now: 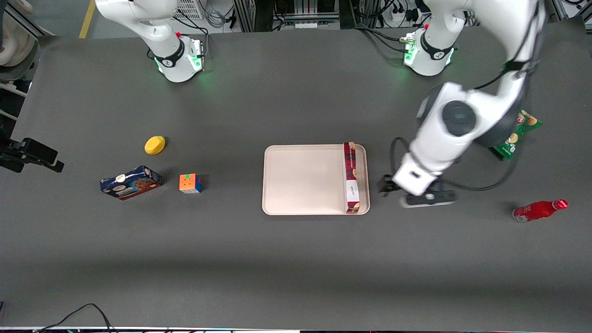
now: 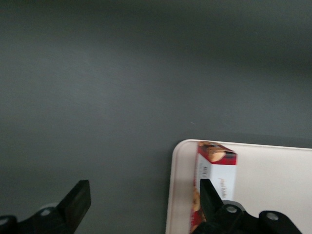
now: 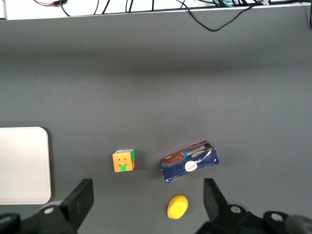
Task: Place red cookie box on tray
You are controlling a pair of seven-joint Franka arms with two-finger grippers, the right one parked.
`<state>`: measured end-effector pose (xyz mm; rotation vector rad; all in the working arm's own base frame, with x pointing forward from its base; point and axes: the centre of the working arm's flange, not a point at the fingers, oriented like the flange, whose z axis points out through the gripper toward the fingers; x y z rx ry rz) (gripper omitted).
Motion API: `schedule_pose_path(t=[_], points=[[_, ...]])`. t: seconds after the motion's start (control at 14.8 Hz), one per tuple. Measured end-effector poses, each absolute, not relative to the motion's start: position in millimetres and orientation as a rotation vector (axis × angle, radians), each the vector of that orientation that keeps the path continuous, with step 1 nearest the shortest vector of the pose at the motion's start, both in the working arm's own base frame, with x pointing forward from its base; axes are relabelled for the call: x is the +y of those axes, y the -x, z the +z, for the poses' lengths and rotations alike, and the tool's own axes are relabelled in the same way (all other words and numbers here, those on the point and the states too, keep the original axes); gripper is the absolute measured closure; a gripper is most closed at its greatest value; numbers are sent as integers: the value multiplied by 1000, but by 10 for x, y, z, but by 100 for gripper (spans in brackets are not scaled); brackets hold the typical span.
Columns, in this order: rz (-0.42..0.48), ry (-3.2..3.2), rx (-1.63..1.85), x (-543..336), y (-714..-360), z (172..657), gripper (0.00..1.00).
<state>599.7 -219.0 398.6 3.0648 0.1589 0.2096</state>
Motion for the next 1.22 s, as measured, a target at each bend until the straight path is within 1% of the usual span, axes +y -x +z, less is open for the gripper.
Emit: schedule_pose_path(t=[0.2, 0.34, 0.41, 0.75, 0.95, 1.22], points=[[157, -3100, 110, -1453, -6015, 4573, 0], [108, -3133, 43, -1117, -5939, 4947, 0], [101, -3142, 20, -966, -5889, 5141, 0], [141, -3159, 36, -430, -5514, 5915, 0], [153, -3165, 37, -266, -5349, 6134, 0], [150, -3167, -9, -78, -5336, 6151, 0]])
